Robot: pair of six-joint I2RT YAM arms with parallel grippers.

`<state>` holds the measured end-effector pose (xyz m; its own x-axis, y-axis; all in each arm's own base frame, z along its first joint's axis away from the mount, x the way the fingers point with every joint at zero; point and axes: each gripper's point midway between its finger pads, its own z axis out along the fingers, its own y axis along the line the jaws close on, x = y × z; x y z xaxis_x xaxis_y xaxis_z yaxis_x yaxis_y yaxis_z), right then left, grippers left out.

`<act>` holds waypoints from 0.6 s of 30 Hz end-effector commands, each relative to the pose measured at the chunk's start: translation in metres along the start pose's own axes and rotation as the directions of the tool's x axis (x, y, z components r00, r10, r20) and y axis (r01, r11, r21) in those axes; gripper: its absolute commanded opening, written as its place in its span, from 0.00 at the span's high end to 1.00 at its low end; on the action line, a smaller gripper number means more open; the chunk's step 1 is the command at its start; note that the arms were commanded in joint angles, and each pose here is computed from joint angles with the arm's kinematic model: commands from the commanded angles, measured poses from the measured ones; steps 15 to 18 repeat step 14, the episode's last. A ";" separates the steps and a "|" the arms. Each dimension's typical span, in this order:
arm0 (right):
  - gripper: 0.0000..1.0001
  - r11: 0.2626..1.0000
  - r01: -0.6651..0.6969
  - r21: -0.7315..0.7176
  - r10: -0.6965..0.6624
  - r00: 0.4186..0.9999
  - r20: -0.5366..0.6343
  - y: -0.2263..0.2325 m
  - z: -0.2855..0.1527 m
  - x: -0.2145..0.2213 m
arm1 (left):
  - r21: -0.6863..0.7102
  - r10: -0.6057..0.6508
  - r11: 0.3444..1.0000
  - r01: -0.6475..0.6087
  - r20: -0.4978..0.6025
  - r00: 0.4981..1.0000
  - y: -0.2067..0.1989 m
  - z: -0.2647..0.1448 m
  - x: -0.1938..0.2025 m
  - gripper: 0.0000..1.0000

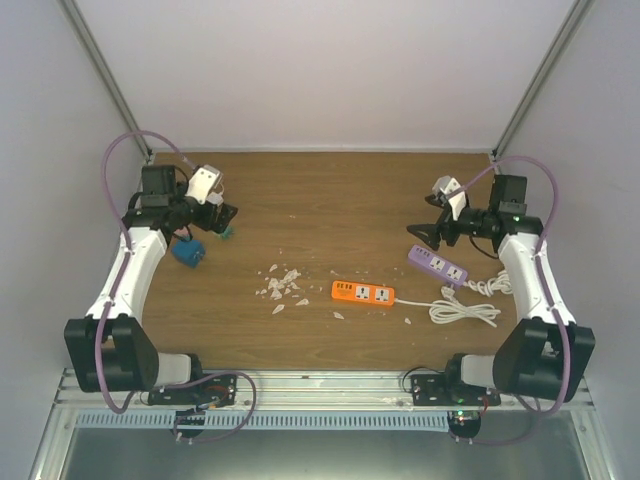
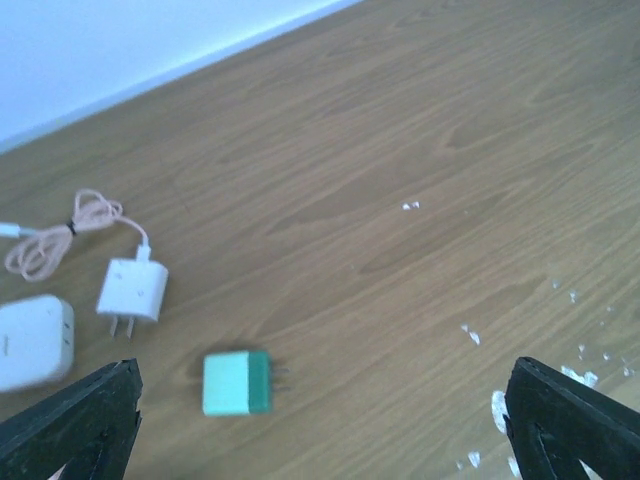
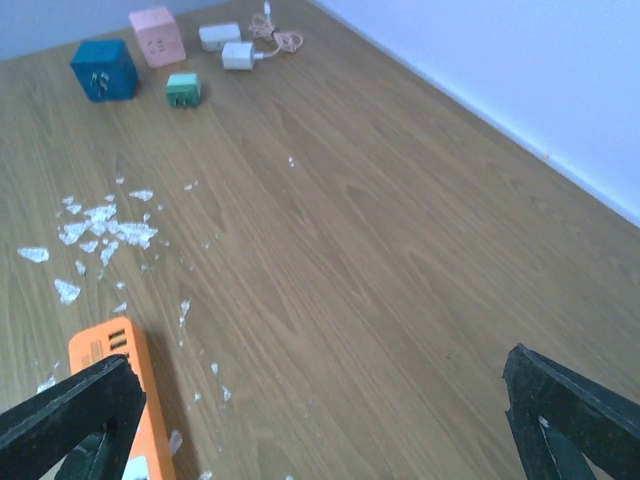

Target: Pull the plug off the socket

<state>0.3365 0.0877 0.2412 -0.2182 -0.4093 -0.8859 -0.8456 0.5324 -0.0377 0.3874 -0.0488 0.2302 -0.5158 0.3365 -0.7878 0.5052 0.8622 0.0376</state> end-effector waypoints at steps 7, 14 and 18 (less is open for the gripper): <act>0.01 0.993 -0.106 0.048 0.100 0.990 0.103 0.010 0.015 0.030 | -0.068 -0.066 0.995 0.067 0.015 0.998 -0.011 -0.002 0.051 0.01; 0.00 0.991 -0.105 0.082 0.097 0.991 0.097 0.009 0.013 0.040 | -0.054 -0.100 0.994 0.100 0.000 0.995 -0.018 0.004 0.070 0.01; 0.00 0.991 -0.105 0.082 0.097 0.991 0.097 0.009 0.013 0.040 | -0.054 -0.100 0.994 0.100 0.000 0.995 -0.018 0.004 0.070 0.01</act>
